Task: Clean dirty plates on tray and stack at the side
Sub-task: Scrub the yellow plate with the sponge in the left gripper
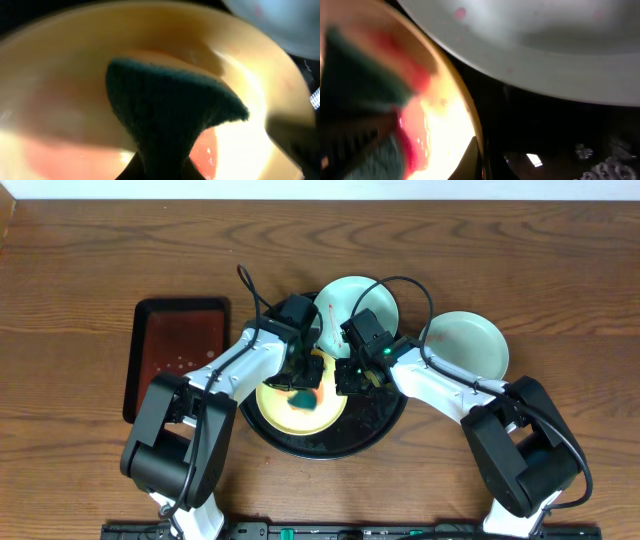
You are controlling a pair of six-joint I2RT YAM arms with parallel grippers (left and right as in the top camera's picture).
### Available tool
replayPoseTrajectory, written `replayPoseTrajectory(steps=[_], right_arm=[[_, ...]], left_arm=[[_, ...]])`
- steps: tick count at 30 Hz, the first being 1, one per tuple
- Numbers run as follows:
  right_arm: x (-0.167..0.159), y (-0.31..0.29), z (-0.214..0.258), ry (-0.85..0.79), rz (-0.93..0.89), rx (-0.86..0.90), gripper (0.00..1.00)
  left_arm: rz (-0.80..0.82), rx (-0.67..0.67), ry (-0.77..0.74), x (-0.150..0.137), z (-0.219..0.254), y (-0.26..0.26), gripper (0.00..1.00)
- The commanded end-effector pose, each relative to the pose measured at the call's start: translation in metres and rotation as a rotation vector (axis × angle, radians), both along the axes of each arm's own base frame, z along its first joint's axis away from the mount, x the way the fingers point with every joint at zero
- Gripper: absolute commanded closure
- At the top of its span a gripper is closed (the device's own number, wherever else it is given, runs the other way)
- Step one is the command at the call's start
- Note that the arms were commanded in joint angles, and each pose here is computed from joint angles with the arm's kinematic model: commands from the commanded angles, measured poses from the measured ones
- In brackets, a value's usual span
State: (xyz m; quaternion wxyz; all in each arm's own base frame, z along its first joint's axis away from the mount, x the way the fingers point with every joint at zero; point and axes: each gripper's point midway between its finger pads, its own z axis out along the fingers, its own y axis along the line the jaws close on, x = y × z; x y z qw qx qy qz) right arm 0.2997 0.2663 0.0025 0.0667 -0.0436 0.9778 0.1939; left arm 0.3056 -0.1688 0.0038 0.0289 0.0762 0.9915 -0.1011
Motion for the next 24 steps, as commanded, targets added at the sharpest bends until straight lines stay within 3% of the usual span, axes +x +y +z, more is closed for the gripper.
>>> replayPoseTrajectory(steps=[1, 6, 13, 24], right_arm=[[-0.001, -0.008, -0.01, 0.015, -0.011, -0.042, 0.99], [-0.002, -0.009, -0.011, 0.017, -0.011, -0.043, 0.99], [-0.001, -0.009, -0.011, 0.015, -0.012, -0.045, 0.99], [-0.001, -0.009, -0.011, 0.014, -0.012, -0.044, 0.99]], left_arm=[[0.236, 0.321, -0.156, 0.03, -0.004, 0.061, 0.93], [0.374, 0.503, -0.235, 0.04, 0.01, 0.101, 0.93], [0.402, 0.546, -0.163, 0.036, 0.027, 0.121, 0.93], [0.332, 0.546, -0.116, 0.041, 0.095, 0.12, 0.93]])
